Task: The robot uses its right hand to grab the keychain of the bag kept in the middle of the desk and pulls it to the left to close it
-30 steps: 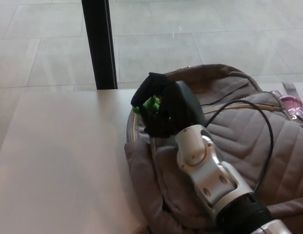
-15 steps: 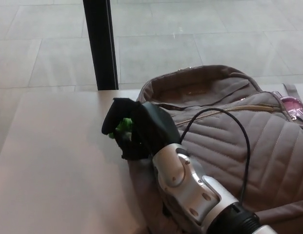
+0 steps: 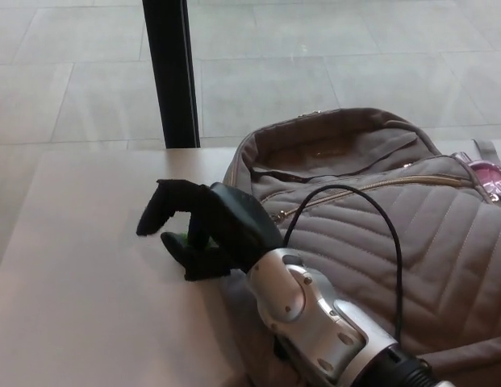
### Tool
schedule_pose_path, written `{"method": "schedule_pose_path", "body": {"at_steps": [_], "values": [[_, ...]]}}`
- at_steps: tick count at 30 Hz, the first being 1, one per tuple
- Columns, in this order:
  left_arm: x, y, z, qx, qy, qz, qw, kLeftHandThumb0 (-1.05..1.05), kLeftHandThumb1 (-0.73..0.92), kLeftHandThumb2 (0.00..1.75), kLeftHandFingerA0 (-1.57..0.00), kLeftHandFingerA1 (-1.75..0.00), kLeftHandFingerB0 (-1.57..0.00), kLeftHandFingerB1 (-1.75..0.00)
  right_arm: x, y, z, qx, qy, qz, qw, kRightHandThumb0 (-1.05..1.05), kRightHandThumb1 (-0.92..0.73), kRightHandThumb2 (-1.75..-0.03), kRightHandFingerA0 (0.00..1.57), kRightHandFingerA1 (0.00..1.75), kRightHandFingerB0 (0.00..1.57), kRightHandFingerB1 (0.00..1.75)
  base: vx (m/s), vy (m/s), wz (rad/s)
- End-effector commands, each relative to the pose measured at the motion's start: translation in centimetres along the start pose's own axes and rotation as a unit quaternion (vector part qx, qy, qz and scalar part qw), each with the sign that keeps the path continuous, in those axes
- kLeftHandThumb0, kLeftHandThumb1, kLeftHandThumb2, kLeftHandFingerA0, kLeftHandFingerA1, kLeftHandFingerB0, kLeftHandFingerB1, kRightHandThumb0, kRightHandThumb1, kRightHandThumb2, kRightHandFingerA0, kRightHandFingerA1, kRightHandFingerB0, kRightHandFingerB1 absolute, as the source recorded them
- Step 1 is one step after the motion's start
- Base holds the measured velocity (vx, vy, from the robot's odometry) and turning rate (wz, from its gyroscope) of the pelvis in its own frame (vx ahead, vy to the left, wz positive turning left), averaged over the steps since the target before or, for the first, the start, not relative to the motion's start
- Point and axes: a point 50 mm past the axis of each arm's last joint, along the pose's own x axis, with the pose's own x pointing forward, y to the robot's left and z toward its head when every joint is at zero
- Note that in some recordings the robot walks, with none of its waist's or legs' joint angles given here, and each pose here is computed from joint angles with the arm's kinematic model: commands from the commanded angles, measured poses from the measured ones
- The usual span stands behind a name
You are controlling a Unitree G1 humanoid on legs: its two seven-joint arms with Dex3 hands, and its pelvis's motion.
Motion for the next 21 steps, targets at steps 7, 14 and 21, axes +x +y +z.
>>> {"method": "schedule_pose_path", "body": {"at_steps": [7, 14, 21], "values": [[-0.4, 0.4, -1.0, 0.010, 0.020, 0.007, 1.000, -0.88, 0.76, 1.15, -0.50, -0.70, -0.31, -0.58, 0.3, -8.7, -1.2, -0.343, 0.071, 0.001, 0.937, -1.05, -0.85, -0.68, 0.00, 0.00, 0.00, 0.00, 0.00, 0.000, 0.00], [-0.6, 0.5, -1.3, 0.008, 0.024, -0.002, 1.000, -0.90, 0.92, 0.77, -0.50, -0.64, -0.29, -0.45, -1.0, -15.0, 0.3, -0.301, 0.075, -0.038, 0.950, -1.05, -0.92, -0.72, 0.00, 0.00, 0.00, 0.00, 0.00, 0.000, 0.00], [-0.7, 0.2, -1.9, 0.009, 0.029, 0.004, 1.000, -0.85, 0.92, 0.78, -0.51, -0.65, -0.33, -0.46, -8.3, -25.6, -1.3, -0.286, 0.141, -0.112, 0.941, -1.05, -0.92, -0.73, 0.00, 0.00, 0.00, 0.00, 0.00, 0.000, 0.00]]}}
